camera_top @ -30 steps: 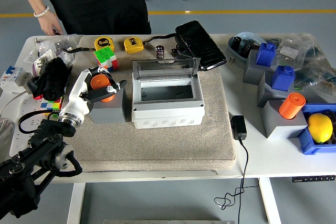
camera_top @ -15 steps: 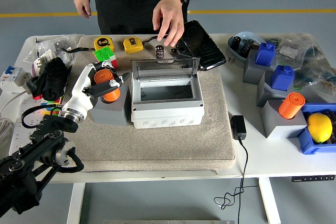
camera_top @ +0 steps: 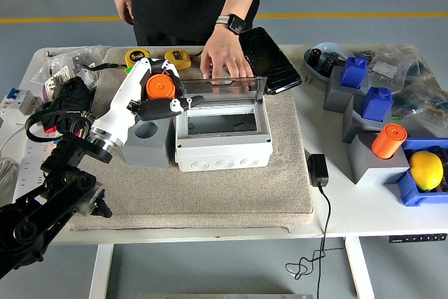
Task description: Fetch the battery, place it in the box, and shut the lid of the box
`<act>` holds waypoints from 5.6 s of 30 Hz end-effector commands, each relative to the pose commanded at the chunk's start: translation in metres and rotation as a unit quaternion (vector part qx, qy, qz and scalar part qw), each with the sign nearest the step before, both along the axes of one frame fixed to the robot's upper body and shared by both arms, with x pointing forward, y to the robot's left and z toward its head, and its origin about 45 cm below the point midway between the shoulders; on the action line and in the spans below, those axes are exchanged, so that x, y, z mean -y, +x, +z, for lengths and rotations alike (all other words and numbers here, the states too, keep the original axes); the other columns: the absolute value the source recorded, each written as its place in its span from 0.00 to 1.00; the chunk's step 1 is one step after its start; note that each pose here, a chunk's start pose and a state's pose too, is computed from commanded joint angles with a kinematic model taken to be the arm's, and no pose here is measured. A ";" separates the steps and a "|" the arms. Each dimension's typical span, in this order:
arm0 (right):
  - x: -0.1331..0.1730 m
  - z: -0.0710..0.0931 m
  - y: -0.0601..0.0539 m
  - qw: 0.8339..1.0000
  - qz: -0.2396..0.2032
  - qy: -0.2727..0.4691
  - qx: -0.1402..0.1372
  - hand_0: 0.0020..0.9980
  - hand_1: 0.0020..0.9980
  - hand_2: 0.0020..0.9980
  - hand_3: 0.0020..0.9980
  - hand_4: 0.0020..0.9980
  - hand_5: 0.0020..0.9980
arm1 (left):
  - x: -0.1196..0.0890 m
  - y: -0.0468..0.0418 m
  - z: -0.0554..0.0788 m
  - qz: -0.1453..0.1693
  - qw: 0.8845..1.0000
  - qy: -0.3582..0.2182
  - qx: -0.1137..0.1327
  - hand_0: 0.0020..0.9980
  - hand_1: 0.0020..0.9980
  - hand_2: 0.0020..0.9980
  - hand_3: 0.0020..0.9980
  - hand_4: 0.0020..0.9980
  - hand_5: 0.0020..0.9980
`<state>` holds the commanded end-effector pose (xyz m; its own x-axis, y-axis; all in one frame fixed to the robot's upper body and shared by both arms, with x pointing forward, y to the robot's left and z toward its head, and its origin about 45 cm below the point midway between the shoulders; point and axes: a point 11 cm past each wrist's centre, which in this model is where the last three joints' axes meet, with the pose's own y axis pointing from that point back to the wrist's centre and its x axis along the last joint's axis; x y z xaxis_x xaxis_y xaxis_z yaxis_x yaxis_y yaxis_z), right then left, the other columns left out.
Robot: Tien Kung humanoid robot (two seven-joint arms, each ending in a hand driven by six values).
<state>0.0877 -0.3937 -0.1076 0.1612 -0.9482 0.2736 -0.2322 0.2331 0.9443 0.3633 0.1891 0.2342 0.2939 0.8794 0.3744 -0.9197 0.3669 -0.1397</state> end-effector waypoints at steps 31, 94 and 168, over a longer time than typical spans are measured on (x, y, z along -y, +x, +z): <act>0.000 0.000 -0.005 1.000 0.006 -0.001 -0.004 0.72 0.68 0.68 0.65 1.00 0.58 | 0.110 0.0060 -0.017 -0.088 0.954 0.267 0.107 0.01 0.01 0.12 0.16 0.94 0.24; -0.010 0.001 0.009 1.000 0.022 0.009 0.011 0.72 0.68 0.68 0.65 1.00 0.58 | 0.123 0.0335 -0.049 -0.049 0.915 0.397 0.042 0.30 0.54 0.43 0.45 1.00 0.56; -0.009 0.000 0.002 1.000 0.017 0.009 0.009 0.73 0.68 0.68 0.64 1.00 0.58 | 0.087 0.0064 -0.001 -0.067 0.956 0.282 -0.045 0.26 0.54 0.59 0.59 1.00 0.60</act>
